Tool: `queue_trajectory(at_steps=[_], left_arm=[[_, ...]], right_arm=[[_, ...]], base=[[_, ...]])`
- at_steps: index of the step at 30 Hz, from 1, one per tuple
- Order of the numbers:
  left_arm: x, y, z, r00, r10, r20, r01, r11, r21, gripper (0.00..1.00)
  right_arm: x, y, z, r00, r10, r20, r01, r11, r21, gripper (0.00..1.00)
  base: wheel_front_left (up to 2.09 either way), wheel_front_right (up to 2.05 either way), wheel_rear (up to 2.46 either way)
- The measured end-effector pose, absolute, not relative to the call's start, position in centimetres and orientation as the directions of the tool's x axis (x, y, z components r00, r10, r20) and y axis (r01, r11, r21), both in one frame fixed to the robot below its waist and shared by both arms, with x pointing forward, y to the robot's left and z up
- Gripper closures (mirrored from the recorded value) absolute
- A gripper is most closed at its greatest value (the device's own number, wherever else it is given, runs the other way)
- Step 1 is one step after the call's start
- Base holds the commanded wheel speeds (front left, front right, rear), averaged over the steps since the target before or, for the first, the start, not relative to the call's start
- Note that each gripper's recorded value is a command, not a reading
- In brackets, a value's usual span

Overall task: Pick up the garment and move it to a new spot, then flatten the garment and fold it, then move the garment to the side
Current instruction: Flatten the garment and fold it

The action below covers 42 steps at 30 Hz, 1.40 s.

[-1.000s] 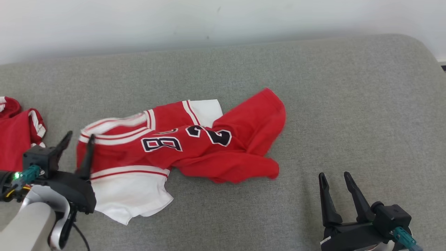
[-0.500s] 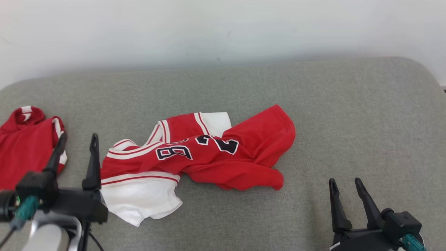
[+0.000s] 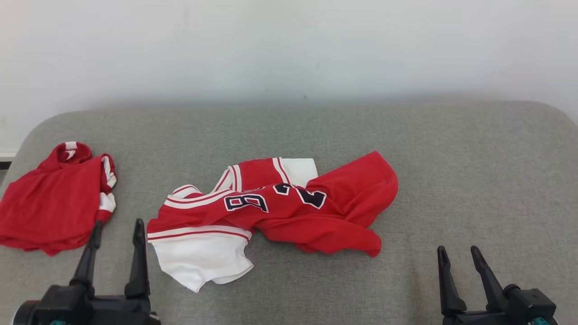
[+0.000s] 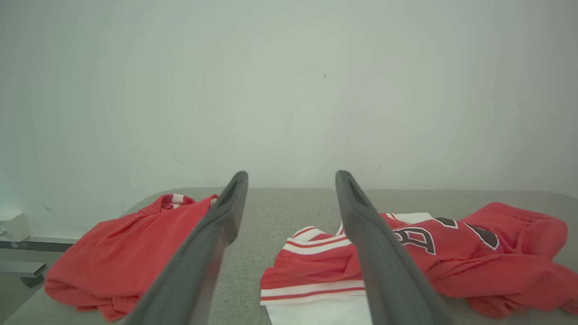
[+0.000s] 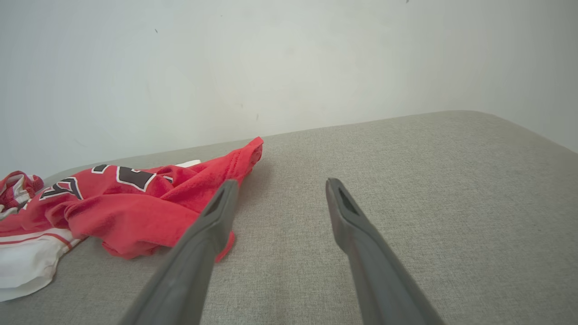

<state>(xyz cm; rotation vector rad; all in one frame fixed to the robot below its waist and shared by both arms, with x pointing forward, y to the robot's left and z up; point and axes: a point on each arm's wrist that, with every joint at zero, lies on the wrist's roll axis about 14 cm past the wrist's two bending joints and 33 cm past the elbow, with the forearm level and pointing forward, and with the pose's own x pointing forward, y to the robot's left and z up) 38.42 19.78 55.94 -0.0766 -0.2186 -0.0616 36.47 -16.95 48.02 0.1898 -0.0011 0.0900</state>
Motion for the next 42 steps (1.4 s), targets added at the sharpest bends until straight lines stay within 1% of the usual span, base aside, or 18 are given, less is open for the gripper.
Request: queue_trajectory(at_steps=[7,13,19,22,27,33,37,42], left_arm=[[37.0,19.3,54.6,0.979,-0.076,0.188,0.088,0.995,-0.052,0.00],[36.7,19.4,52.8,0.988,-0.068,0.141,0.076,0.996,-0.053,0.00],[36.7,19.8,52.2,0.991,-0.045,0.127,0.054,0.996,-0.067,0.00],[36.6,19.9,52.1,0.992,-0.036,0.124,0.046,0.996,-0.072,0.00],[36.5,20.0,51.9,0.992,-0.029,0.121,0.038,0.997,-0.068,0.00],[36.3,20.0,51.8,0.993,-0.021,0.117,0.031,0.996,-0.079,0.00],[36.2,20.3,51.6,0.994,-0.009,0.112,0.018,0.996,-0.084,0.00],[35.7,20.7,51.4,0.994,0.008,0.106,0.001,0.996,-0.088,0.00]], right_arm=[[36.4,-16.5,47.5,0.995,0.104,-0.006,-0.101,0.976,0.192,0.00],[36.4,-16.4,46.5,0.994,0.107,-0.038,-0.097,0.976,0.196,0.00],[36.6,-16.3,46.1,0.992,0.112,-0.050,-0.100,0.975,0.196,0.00],[36.9,-15.9,46.0,0.990,0.131,-0.055,-0.119,0.975,0.187,0.00],[38.6,-15.4,46.5,0.984,0.173,-0.048,-0.165,0.975,0.147,0.00],[40.7,-14.6,46.0,0.973,0.215,-0.079,-0.206,0.973,0.109,0.00],[42.3,-13.8,45.4,0.962,0.246,-0.117,-0.237,0.968,0.086,0.00],[43.0,-12.5,43.1,0.938,0.283,-0.203,-0.272,0.959,0.078,0.00]], base=[[0.00,0.00,0.00],[0.00,0.00,0.00],[0.00,0.00,0.00],[0.00,0.00,0.00],[0.00,0.00,0.00],[0.00,0.00,0.00],[0.00,0.00,0.00],[0.00,0.00,0.00]])
